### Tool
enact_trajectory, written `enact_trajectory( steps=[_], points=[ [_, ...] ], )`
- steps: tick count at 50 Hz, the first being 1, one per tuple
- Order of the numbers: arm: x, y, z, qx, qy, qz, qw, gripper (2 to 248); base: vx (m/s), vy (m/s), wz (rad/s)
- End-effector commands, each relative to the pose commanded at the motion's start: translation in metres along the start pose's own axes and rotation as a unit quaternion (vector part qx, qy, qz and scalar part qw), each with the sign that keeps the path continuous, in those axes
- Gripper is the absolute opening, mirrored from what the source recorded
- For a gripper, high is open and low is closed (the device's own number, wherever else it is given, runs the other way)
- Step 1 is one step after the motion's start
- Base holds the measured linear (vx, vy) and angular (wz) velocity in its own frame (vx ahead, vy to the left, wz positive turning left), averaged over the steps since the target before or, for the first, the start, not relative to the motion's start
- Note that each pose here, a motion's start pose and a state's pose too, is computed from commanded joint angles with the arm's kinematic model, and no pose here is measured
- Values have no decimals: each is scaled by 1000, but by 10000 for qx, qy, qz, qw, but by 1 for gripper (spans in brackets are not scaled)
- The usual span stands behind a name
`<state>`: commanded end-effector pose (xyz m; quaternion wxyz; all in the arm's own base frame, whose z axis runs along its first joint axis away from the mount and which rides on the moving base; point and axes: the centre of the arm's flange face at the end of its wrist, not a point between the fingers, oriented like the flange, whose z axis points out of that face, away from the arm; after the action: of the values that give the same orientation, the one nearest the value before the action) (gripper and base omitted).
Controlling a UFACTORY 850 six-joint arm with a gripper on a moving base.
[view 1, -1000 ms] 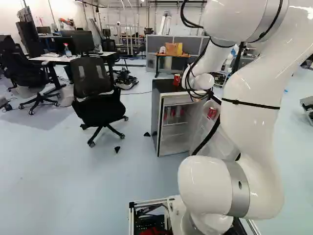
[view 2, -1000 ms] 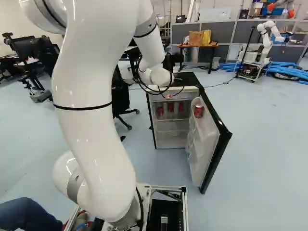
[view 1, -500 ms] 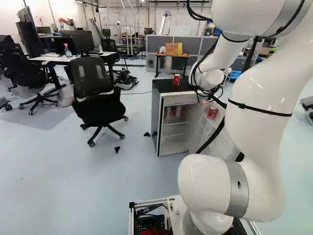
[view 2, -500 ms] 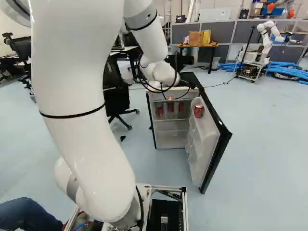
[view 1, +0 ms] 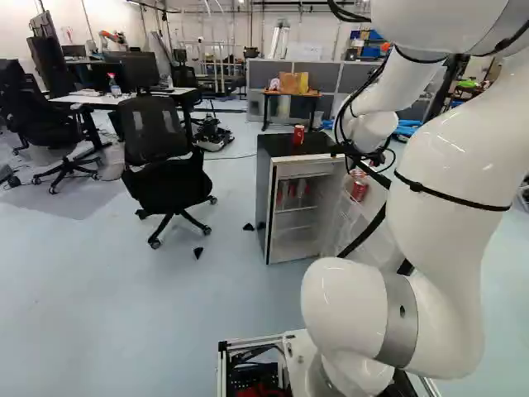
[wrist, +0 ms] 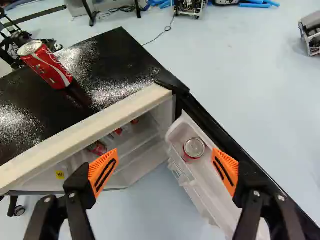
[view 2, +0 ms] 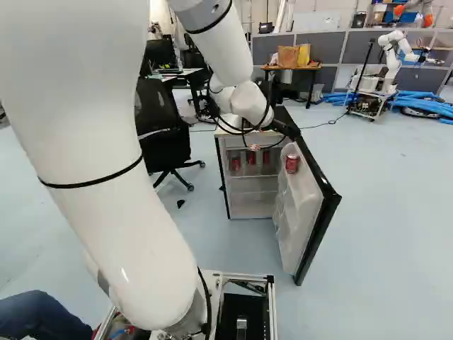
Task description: Grab a drink from the fridge
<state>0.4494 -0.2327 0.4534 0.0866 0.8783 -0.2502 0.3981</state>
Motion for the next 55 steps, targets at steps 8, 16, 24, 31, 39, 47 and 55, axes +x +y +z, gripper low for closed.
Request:
enact_trajectory(
  steps=[8, 16, 24, 31, 39, 47, 55],
  points=[
    [1, 14, -8, -106, -160, 171, 9997, 247, 0, 0, 0],
    [4, 28, -16, -203, -286, 329, 9988, 247, 0, 0, 0],
    [8, 41, -24, -293, -326, 429, 9981, 247, 0, 0, 0],
    [13, 52, -30, -369, -356, 515, 9974, 247, 0, 0, 0],
    [17, 65, -37, -452, -421, 616, 9962, 247, 0, 0, 0],
    [21, 77, -43, -530, -524, 746, 9944, 247, 0, 0, 0],
    [25, 90, -50, -602, -633, 888, 9922, 247, 0, 0, 0]
  ],
)
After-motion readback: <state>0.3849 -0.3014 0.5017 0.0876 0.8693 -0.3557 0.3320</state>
